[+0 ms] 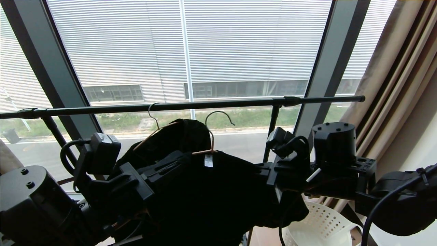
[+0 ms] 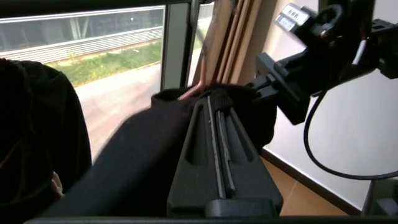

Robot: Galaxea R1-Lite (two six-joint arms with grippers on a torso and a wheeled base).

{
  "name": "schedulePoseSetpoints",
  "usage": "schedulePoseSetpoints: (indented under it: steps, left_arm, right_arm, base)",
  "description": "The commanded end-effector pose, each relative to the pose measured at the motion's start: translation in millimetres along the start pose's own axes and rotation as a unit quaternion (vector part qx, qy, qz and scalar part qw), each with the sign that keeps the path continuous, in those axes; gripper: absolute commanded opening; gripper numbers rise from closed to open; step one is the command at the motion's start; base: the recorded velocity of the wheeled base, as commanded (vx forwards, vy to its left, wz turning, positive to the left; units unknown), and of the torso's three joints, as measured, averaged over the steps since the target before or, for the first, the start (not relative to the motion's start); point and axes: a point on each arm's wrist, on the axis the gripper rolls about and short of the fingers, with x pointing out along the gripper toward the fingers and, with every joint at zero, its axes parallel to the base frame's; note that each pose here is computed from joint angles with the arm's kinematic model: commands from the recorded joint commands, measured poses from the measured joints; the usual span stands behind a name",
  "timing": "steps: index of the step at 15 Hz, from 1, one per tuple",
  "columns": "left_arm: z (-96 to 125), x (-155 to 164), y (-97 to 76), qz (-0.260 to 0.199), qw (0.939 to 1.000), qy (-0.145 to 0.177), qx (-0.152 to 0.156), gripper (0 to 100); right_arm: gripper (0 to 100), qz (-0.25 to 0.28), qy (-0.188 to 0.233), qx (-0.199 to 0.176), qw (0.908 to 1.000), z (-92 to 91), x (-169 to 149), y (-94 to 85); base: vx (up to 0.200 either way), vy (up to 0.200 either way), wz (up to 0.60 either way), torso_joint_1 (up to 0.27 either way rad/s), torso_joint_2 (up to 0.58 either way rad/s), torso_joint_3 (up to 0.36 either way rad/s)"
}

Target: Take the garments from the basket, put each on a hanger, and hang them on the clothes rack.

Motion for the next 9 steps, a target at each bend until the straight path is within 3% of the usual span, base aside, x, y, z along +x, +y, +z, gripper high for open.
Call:
schedulePoseSetpoints:
  steps: [1, 7, 8, 9]
  left_arm:
    - [-0.8, 0.3, 1.8, 0.004, 1.0, 0.002, 0.0, 0]
    - [-3.5, -1.2, 1.8, 0.004, 1.0, 0.008, 0.0, 0]
    - [-3.8, -0.9, 1.6, 0.003, 1.0, 0.009, -0.001, 100]
    - [-3.3, -0.9, 1.9, 0.004, 1.0, 0.008, -0.001, 100]
  right_arm:
    - [0, 0.018, -0.016, 0.001, 0.9997, -2.3, -2.7, 1.4]
    - [0, 0.023, -0.031, -0.002, 0.9992, -2.2, -3.0, 1.8]
    - [0, 0.023, -0.031, -0.002, 0.9993, -2.7, -3.1, 1.9]
    - [0, 0.023, -0.031, -0.003, 0.9992, -2.2, -2.6, 1.6]
  base:
    - [0.0, 0.0, 0.0, 0.0, 0.0, 0.0]
    - [0.0, 0.0, 0.0, 0.0, 0.0, 0.0]
    - [0.0, 0.0, 0.0, 0.0, 0.0, 0.0]
    - [0.0, 0.0, 0.0, 0.0, 0.0, 0.0]
